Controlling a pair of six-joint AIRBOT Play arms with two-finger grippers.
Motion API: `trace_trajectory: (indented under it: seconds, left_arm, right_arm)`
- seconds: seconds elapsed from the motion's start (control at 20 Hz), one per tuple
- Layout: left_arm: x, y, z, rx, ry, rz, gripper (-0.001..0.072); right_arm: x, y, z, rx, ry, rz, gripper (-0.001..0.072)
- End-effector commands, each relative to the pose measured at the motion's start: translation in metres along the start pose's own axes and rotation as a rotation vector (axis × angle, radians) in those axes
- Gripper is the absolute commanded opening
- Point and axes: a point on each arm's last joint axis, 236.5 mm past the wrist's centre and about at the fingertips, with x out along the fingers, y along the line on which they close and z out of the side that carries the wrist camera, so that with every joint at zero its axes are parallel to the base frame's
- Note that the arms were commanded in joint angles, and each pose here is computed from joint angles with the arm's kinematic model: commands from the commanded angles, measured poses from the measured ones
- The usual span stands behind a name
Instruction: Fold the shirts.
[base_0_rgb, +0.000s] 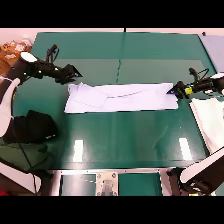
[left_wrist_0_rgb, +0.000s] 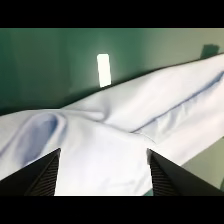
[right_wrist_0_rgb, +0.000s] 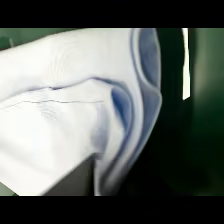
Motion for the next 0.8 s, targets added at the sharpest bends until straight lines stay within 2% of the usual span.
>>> trace_trajectory:
  seconds: [0.0,0.05,0.1,0.15,0.2,0.35,0.5,0.75]
  left_arm:
    - [0.020,-0.027,-0.009,0.049,0.020,-0.018,0.0397]
    - [0.026,-0.034,-0.009,0.072,0.012,-0.021,0.0204]
    - [0.032,-0.042,-0.007,0.087,-0.004,-0.021,0.0126]
    - [0.039,-0.050,-0.004,0.101,-0.028,-0.020,0.0107]
    - [0.047,-0.058,-0.001,0.115,-0.052,-0.019,0.0022]
    - [0.092,-0.096,-0.009,0.169,-0.098,-0.035,0.0021]
    - [0.159,-0.135,-0.065,0.196,-0.007,-0.081,0.0021]
    - [0.235,-0.171,-0.139,0.117,0.107,-0.167,0.0021]
  right_arm:
    - [0.009,0.012,0.000,-0.052,0.026,-0.010,0.0014]
    - [0.005,0.017,0.002,-0.064,0.022,-0.007,0.0013]
    - [-0.001,0.022,0.004,-0.072,0.017,-0.006,0.0014]
    - [-0.010,0.029,0.006,-0.084,0.009,-0.006,0.0013]
    - [-0.022,0.040,0.006,-0.109,0.004,-0.005,0.0013]
    - [-0.065,0.091,-0.003,-0.177,-0.005,0.043,0.0014]
    - [-0.112,0.174,-0.017,-0.294,-0.082,0.165,0.0014]
    - [-0.158,0.278,-0.062,-0.494,-0.157,0.275,0.0014]
